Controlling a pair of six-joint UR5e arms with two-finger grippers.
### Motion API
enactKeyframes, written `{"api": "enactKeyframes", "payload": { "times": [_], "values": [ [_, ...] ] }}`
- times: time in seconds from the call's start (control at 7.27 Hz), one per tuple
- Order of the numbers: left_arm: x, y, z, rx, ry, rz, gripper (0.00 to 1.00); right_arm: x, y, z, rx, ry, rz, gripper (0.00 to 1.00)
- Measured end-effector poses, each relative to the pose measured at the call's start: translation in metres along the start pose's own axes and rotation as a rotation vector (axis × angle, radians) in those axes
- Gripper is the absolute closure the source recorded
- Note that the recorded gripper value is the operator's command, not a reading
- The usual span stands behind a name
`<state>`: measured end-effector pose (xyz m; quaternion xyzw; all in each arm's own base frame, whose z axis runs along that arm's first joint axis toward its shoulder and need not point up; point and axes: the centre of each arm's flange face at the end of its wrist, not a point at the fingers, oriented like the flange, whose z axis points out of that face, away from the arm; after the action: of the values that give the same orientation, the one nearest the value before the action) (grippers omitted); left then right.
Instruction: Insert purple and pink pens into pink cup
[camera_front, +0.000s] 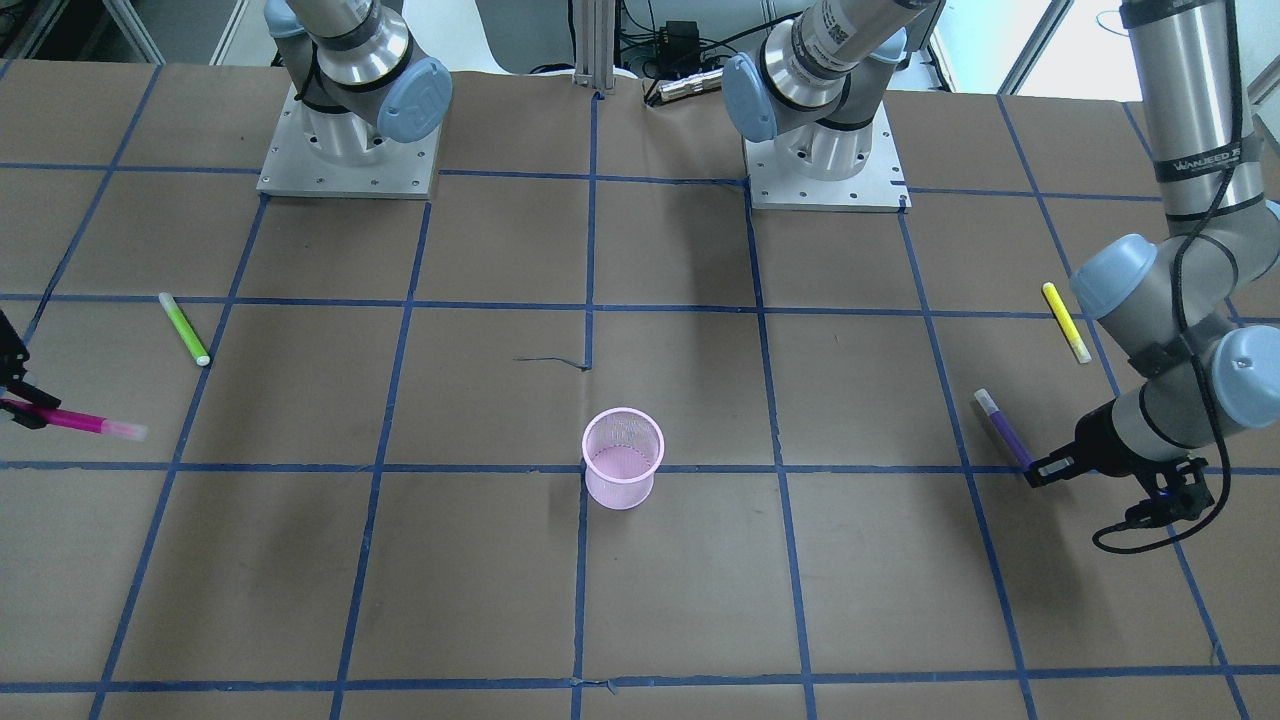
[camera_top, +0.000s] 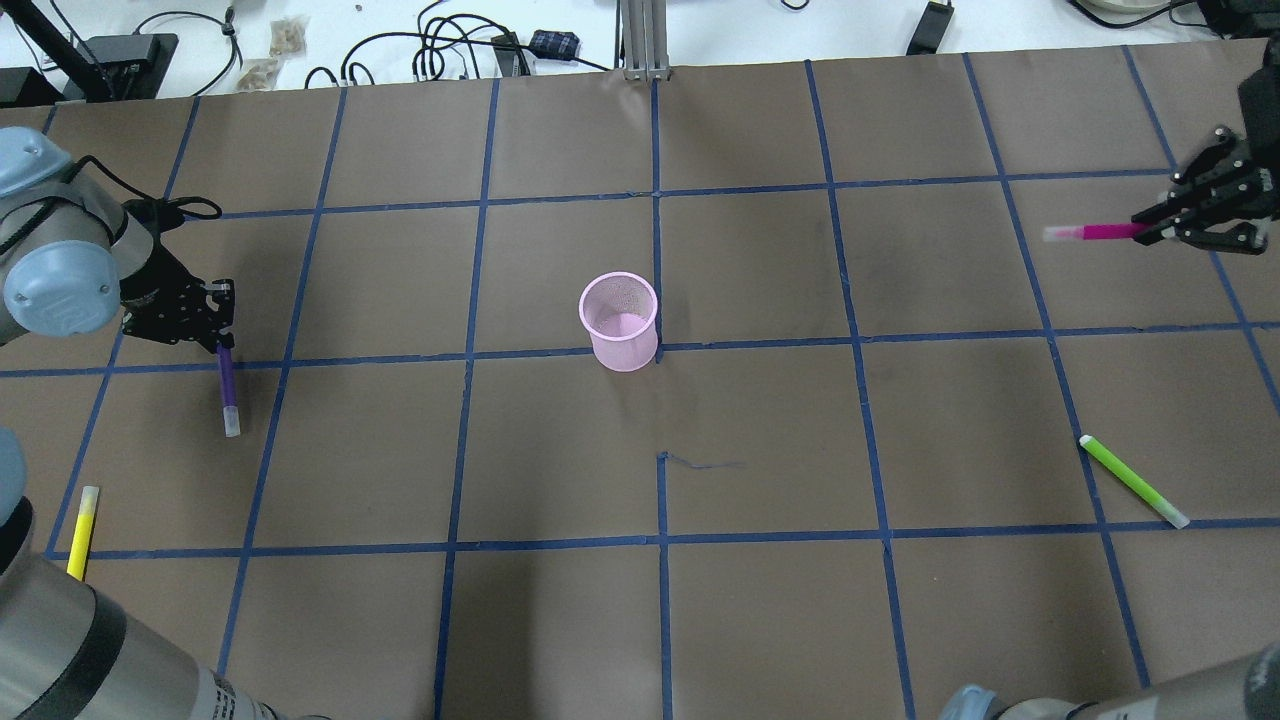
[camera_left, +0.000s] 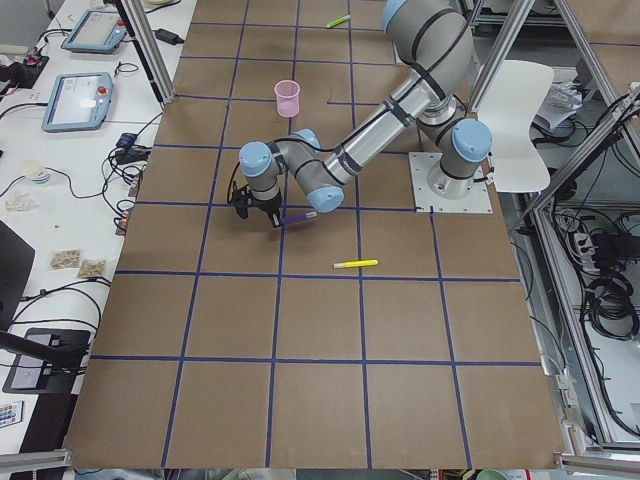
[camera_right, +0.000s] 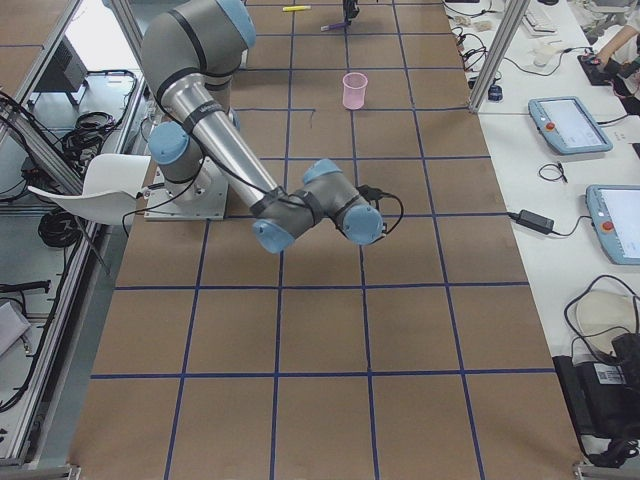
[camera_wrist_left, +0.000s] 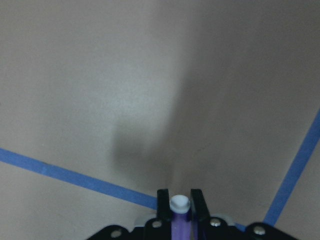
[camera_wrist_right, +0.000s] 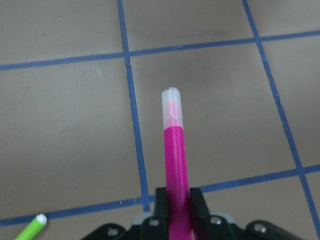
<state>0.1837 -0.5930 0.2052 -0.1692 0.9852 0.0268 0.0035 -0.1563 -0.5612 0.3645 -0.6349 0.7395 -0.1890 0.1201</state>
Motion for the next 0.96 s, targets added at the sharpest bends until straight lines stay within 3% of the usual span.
{"api": "enactKeyframes", "payload": {
  "times": [0.28, 0.55, 0.96],
  "values": [
    [0.005, -0.010, -0.043, 0.067, -0.009, 0.015, 1.00, -0.012, -0.147, 0.016, -0.039, -0.002, 0.036, 0.97],
    [0.025, -0.009, -0.068, 0.108, -0.005, 0.045, 1.00, -0.042, -0.273, 0.052, -0.161, 0.041, -0.039, 0.97],
    [0.060, -0.003, -0.090, 0.154, -0.015, 0.097, 1.00, -0.112, -0.426, 0.132, -0.376, 0.226, -0.203, 0.97]
  ]
}}
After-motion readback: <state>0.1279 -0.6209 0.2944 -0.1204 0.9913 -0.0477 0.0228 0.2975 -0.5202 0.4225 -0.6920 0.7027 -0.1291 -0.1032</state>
